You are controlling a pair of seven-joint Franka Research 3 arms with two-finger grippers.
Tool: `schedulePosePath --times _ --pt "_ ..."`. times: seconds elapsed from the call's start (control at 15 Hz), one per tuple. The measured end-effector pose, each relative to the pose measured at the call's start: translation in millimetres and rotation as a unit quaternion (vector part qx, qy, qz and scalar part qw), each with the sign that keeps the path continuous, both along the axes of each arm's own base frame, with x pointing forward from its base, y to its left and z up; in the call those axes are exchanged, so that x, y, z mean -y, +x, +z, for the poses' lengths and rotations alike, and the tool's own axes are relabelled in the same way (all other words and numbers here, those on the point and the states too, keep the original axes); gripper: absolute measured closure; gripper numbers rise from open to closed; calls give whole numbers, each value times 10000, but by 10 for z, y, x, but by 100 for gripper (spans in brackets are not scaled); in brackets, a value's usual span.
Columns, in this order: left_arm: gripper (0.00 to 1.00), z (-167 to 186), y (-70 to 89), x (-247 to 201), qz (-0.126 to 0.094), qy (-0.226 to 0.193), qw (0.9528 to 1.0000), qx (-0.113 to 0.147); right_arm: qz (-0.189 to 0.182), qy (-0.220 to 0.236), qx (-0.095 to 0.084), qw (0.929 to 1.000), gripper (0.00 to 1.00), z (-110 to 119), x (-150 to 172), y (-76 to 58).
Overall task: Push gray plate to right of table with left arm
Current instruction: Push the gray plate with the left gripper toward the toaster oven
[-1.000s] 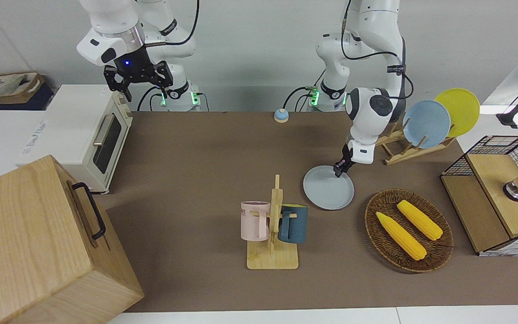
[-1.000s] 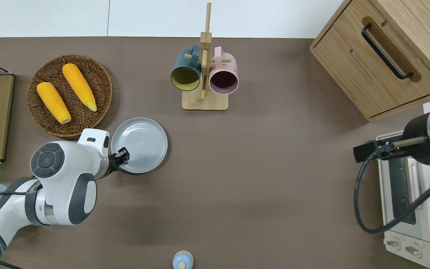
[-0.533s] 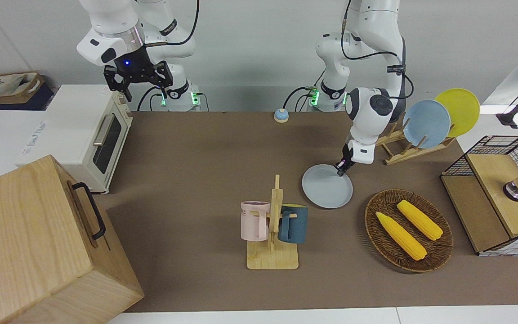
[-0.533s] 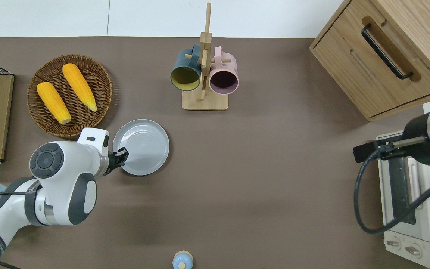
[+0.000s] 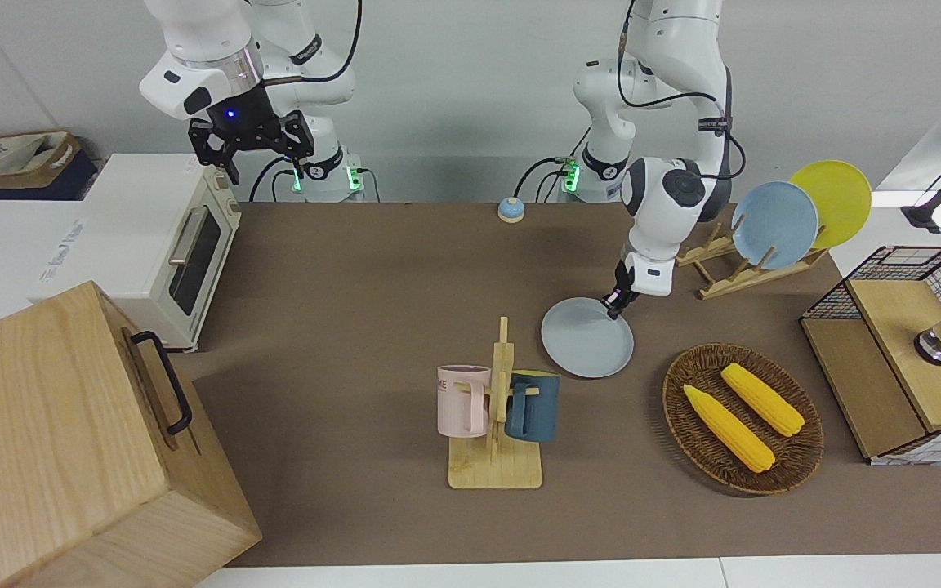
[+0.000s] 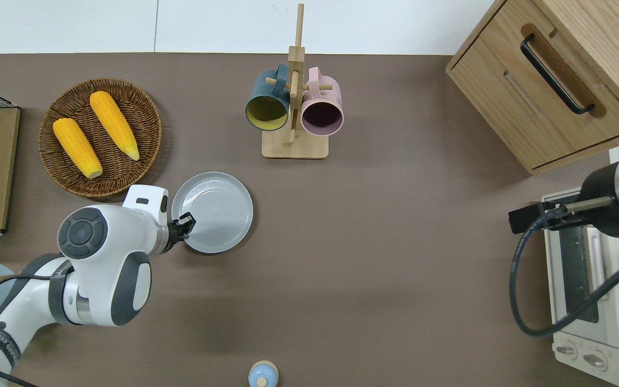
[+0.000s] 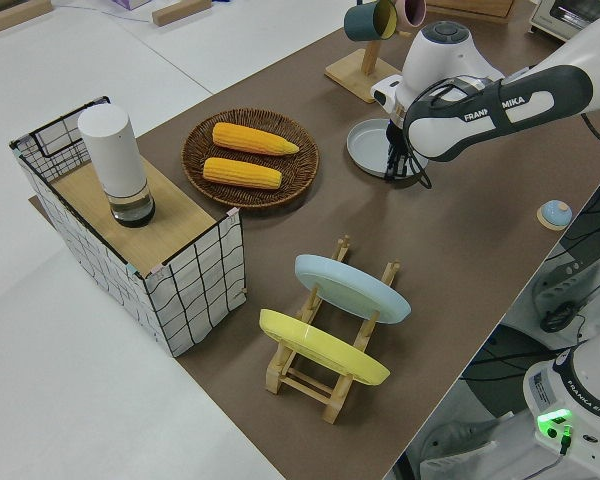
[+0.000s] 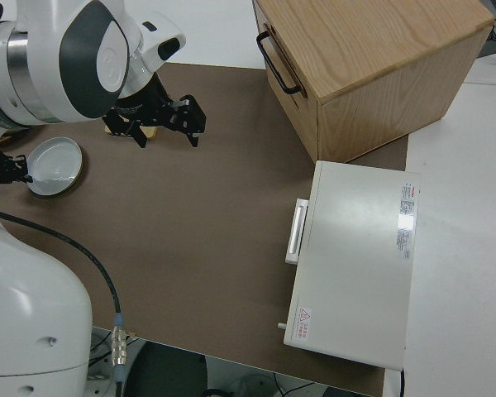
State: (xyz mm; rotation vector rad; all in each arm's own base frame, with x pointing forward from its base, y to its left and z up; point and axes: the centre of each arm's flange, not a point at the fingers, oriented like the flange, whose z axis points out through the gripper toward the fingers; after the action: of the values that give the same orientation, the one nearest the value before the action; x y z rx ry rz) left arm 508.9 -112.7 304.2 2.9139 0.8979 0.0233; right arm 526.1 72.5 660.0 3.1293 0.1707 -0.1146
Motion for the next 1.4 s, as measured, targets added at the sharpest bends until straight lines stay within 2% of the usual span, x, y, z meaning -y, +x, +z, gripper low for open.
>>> schedulePosePath --times 0.47,0.93,1.4 --pt "97 3 -171 610 140 -32 9999 -49 0 0 0 10000 1 0 0 0" --pt "97 14 -364 1107 169 -59 9998 -72 0 0 0 10000 1 0 0 0" --pt "97 -2 -475 1520 234 -93 9996 -101 0 0 0 10000 1 0 0 0"
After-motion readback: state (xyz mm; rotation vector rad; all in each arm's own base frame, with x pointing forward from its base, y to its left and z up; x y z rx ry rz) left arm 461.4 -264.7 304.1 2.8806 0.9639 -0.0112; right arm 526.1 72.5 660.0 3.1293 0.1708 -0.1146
